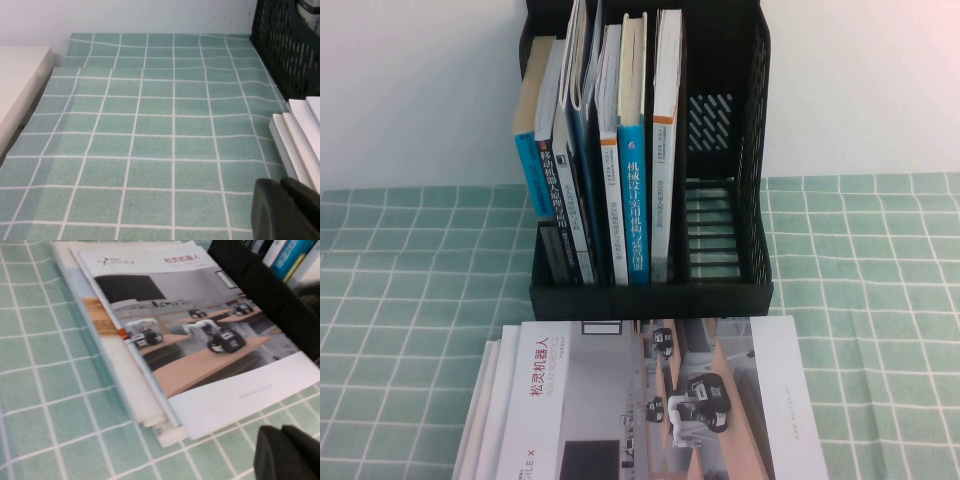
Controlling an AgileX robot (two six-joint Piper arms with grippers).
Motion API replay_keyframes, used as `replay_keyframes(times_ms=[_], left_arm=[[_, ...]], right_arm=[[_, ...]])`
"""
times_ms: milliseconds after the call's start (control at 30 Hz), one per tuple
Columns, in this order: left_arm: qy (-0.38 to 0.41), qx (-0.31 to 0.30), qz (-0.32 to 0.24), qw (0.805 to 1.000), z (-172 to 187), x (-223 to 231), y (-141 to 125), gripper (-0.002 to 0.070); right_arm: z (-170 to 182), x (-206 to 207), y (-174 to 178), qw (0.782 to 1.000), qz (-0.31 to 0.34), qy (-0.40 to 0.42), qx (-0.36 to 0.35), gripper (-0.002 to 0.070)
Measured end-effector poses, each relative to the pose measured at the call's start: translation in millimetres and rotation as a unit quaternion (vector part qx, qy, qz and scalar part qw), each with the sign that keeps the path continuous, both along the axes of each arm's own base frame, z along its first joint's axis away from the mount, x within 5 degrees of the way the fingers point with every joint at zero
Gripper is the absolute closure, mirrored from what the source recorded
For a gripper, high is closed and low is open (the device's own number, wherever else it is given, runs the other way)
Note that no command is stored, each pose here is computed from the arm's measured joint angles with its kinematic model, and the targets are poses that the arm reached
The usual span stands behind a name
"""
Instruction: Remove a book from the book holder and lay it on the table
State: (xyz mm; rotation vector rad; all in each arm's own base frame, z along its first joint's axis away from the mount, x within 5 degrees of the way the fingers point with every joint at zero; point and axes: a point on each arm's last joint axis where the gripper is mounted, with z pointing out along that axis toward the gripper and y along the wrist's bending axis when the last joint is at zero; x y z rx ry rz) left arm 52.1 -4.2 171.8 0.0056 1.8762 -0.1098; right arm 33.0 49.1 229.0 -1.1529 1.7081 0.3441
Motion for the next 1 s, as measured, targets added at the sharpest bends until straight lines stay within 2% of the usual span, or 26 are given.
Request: replay_keyframes(times_ms=[133, 233, 333, 467, 567, 667, 867, 1000], left_arm=[[0.001, -0.001, 0.0, 1.0, -0.1, 0.0, 0.0, 0.0678], [0.001, -0.001, 0.0, 1.0, -0.1, 0.0, 0.0, 0.0678], [0.001, -0.001, 0.0, 1.0, -0.1, 0.0, 0.0, 0.0678], [0.001, -0.001, 0.0, 1.0, -0.1, 0.0, 0.0, 0.0678], [0.001, -0.002, 0.001, 1.0, -0.1, 0.0, 0.0, 0.0678], [0.001, -0.002, 0.001, 1.0, -0.1, 0.0, 0.0, 0.0678], [0.001, -0.002, 0.001, 1.0, -0.1, 0.0, 0.0, 0.0678], [0.001, -0.002, 0.001, 1.0, -0.2, -0.1, 0.0, 0.0677]], right_arm=[[-1.7, 7.1, -4.7, 0.997, -0.035, -0.066, 0.005, 0.0678], [-7.5, 16.8, -11.4, 0.987, -0.105, -0.12, 0.032, 0.0678], [-14.2, 23.4, -22.2, 0.965, -0.199, -0.161, 0.061, 0.0678], [-22.5, 21.5, -36.8, 0.928, -0.313, -0.176, 0.096, 0.0678], [-30.8, 22.1, -43.5, 0.908, -0.371, -0.169, 0.101, 0.0678], [-40.7, 23.1, -47.3, 0.897, -0.405, -0.15, 0.095, 0.0678], [-58.4, 19.4, -50.8, 0.887, -0.451, -0.048, 0.088, 0.0678], [-61.4, 18.6, -51.3, 0.884, -0.458, -0.033, 0.088, 0.0678]])
